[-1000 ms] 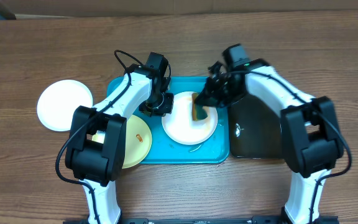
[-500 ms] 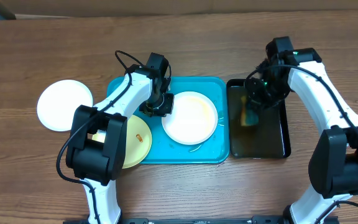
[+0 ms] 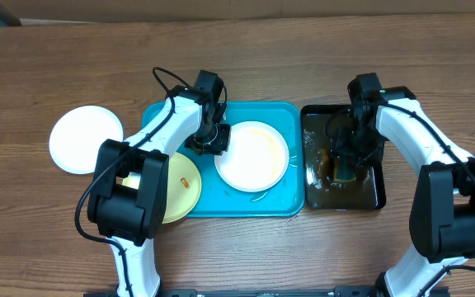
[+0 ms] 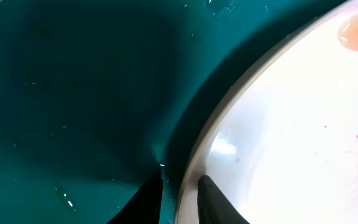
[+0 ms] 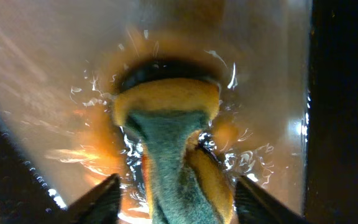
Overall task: Clean dirty plates on tray and stack at the side
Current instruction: 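Return the sponge to the basin with the right gripper, then release the sponge and raise the right gripper to the side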
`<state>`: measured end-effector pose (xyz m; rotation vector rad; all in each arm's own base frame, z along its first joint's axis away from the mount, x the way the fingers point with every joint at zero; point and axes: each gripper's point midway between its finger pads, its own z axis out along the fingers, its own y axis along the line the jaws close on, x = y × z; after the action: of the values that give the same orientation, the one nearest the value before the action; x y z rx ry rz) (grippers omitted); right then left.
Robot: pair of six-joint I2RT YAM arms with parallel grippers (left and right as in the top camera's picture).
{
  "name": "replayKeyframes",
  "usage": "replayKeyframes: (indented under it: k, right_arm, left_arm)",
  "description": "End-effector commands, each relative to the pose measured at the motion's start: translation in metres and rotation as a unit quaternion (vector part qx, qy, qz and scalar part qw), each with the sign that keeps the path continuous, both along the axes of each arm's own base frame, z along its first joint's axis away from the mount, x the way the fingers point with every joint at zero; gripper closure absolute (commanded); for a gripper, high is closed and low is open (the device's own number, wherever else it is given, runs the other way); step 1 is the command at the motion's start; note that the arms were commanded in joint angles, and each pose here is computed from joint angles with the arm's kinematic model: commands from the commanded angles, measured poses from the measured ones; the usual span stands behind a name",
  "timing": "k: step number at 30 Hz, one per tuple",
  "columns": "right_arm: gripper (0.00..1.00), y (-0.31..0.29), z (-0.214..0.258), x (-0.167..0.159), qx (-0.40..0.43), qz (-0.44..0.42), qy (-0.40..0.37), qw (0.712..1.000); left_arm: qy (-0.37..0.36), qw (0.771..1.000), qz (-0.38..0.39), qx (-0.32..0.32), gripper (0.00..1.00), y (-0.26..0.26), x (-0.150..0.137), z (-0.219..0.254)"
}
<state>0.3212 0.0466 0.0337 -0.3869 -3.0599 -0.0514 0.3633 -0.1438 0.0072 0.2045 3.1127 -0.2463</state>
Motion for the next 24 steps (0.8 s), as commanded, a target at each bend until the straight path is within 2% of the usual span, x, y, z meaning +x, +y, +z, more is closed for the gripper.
replayKeyframes:
  k: [1,4,5,8,10,11,15,20,21,22,24]
  right_arm:
    - [0.35,-0.003,0.011,0.007,-0.007,0.001,-0.012,1.000]
    - [0.34,-0.006,0.035,0.018,-0.006,0.005,-0.022,1.000]
    - [0.31,-0.010,0.053,0.028,-0.005,0.003,-0.033,0.999]
    - [0.14,-0.025,0.083,0.045,-0.004,-0.017,-0.061,0.998]
    - [0.07,-0.041,0.097,0.054,-0.005,-0.039,-0.078,0.996]
    - [0.00,-0.050,0.102,0.057,-0.005,-0.052,-0.085,0.995]
    - [0.00,-0.086,0.105,0.057,-0.010,-0.098,-0.089,0.991]
    - [0.00,-0.114,0.105,0.060,-0.013,-0.133,-0.101,0.986]
    - [0.00,-0.118,0.106,0.061,-0.014,-0.138,-0.105,0.985]
    - [0.00,-0.121,0.106,0.061,-0.015,-0.142,-0.108,0.984]
    - [0.00,-0.125,0.106,0.062,-0.015,-0.146,-0.111,0.983]
  left_arm:
    - [0.009,1.000,0.002,0.003,0.74,0.000,-0.004,-0.007]
    - [0.010,1.000,0.002,0.003,0.67,0.001,-0.004,-0.007]
    - [0.010,1.000,0.002,0.003,0.64,0.000,-0.004,-0.007]
    - [0.009,1.000,0.002,0.003,0.59,0.001,-0.004,-0.007]
    - [0.007,1.000,0.003,0.004,0.56,0.001,-0.003,-0.007]
    - [0.007,1.000,0.003,0.004,0.54,0.001,-0.002,-0.007]
    - [0.004,1.000,0.002,0.002,0.54,-0.001,-0.001,-0.007]
    - [0.012,1.000,0.016,0.004,0.67,0.000,-0.004,-0.007]
    - [0.014,1.000,0.019,0.005,0.74,0.000,-0.005,-0.007]
    - [0.015,1.000,0.023,0.005,0.92,0.001,-0.005,-0.007]
    - [0.019,0.999,0.031,0.006,0.96,0.001,-0.007,-0.007]
